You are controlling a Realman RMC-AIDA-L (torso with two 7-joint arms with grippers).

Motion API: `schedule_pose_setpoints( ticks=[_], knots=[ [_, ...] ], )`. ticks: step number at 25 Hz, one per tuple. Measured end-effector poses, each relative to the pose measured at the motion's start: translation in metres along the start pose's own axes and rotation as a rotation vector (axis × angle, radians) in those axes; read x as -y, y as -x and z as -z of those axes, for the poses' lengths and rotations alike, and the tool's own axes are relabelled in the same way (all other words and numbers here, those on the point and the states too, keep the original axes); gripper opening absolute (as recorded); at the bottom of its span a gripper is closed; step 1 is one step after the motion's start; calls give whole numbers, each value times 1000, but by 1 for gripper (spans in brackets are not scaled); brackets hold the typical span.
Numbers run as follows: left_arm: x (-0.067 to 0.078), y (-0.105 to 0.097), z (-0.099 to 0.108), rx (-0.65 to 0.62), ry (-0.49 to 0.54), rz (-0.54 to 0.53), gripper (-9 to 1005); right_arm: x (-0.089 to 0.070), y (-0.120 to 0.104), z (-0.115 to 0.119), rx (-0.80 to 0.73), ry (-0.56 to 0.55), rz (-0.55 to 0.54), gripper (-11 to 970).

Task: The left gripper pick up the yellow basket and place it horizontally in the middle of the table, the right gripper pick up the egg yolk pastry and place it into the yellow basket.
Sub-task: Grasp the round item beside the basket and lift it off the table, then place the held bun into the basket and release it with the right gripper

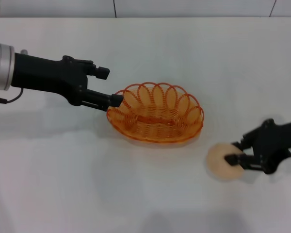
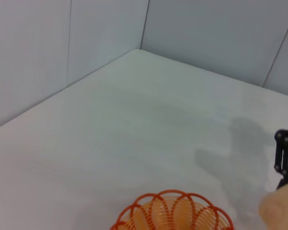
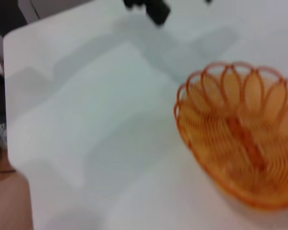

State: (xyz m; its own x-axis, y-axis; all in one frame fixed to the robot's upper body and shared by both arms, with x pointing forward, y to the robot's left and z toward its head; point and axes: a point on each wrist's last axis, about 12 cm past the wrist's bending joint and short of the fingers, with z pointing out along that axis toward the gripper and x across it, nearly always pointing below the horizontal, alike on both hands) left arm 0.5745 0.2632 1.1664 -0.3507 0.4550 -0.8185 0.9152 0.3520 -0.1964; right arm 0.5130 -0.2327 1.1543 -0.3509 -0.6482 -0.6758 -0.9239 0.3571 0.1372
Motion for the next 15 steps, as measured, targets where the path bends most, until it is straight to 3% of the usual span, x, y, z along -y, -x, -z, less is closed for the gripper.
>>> schedule_pose_setpoints(
  ticks=[15],
  knots=[
    [-1, -12, 10, -10, 24, -7, 888, 11, 66, -17, 94, -35, 129, 164]
  ],
)
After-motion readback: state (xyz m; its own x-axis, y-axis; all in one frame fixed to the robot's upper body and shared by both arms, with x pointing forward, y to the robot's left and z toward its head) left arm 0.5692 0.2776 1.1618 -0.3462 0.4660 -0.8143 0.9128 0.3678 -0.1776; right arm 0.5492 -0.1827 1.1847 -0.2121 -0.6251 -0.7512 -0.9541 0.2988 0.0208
